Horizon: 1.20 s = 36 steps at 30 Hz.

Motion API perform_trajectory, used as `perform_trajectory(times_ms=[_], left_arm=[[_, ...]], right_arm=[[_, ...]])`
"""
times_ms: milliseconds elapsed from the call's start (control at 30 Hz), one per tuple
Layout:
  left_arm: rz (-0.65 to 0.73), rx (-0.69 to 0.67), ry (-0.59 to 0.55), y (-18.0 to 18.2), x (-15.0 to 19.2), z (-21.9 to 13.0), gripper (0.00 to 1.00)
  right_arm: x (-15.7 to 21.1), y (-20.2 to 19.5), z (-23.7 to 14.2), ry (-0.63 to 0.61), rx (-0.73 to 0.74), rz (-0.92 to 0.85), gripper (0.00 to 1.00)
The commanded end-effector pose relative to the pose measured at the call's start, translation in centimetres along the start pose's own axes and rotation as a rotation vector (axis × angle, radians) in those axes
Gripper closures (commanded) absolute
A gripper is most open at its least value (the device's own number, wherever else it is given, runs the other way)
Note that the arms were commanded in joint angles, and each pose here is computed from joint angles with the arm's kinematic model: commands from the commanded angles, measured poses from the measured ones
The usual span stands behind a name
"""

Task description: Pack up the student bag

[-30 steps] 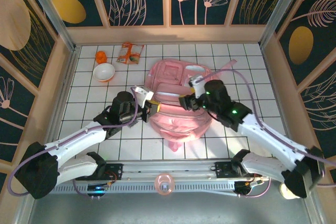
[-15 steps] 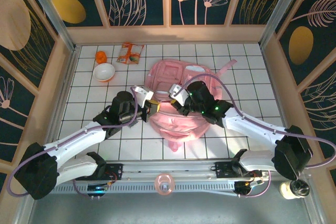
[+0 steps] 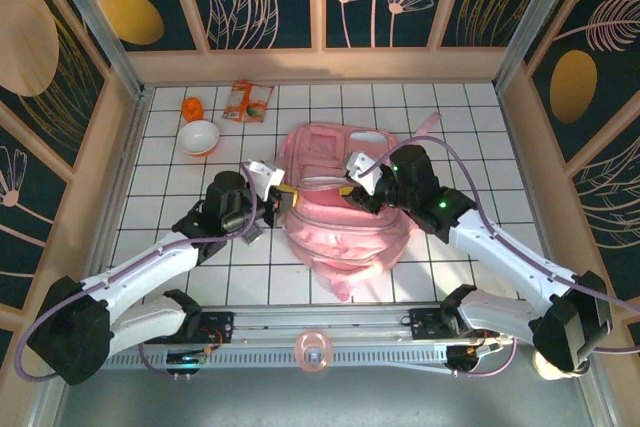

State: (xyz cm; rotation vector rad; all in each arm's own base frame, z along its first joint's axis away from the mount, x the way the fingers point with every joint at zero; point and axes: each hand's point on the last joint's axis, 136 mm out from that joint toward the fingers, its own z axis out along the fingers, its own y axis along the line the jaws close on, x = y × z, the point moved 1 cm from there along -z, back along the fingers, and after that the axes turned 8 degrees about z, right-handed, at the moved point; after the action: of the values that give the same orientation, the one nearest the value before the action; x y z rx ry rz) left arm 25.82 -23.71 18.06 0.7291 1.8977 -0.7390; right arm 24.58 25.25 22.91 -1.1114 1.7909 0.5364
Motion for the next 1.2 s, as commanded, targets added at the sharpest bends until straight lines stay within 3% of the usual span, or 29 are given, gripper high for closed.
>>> perform_trajectory(times_ms=[0,233,400,700,767,867,900,1067,1167], left_arm=[[0.070,0.060,-0.085,-0.9,-2.2,-0.5,1.00],[0.112,0.089,-0.084,-1.5,-3.0,-0.6,1.00],[0.100,0.102,-0.097,-1.6,-3.3,-0.7,1.00],[0.096,0.107,-0.115,-1.8,-4.0,-0.8,1.00],[0.096,0.110,-0.120,-1.9,-4.2,-0.9,1.00],[0.083,0.036,-0.097,-0.6,-3.9,-0.7,1.00],[0.074,-0.014,-0.076,0.2,-3.5,-0.5,1.00],[0.015,-0.151,0.029,3.4,-1.3,0.6,1.00],[-0.009,-0.181,0.037,4.6,-0.8,0.9,1.00]], right_arm=[[-2.0,-0.6,-0.2,-0.028,0.086,-0.023,0.49],[-2.5,1.7,2.6,0.019,0.026,-0.091,0.41],[-2.3,3.8,4.5,0.050,-0.035,-0.120,0.40],[-1.7,3.9,6.1,0.067,-0.042,-0.126,0.41],[-1.5,3.8,6.2,0.072,-0.042,-0.131,0.48],[-1.5,3.8,5.8,0.078,-0.058,-0.136,0.82],[-1.6,3.9,5.5,0.072,-0.070,-0.134,0.88],[-1.9,4.3,2.9,0.013,-0.139,-0.142,0.99],[-2.1,4.6,1.3,-0.017,-0.210,-0.146,1.00]])
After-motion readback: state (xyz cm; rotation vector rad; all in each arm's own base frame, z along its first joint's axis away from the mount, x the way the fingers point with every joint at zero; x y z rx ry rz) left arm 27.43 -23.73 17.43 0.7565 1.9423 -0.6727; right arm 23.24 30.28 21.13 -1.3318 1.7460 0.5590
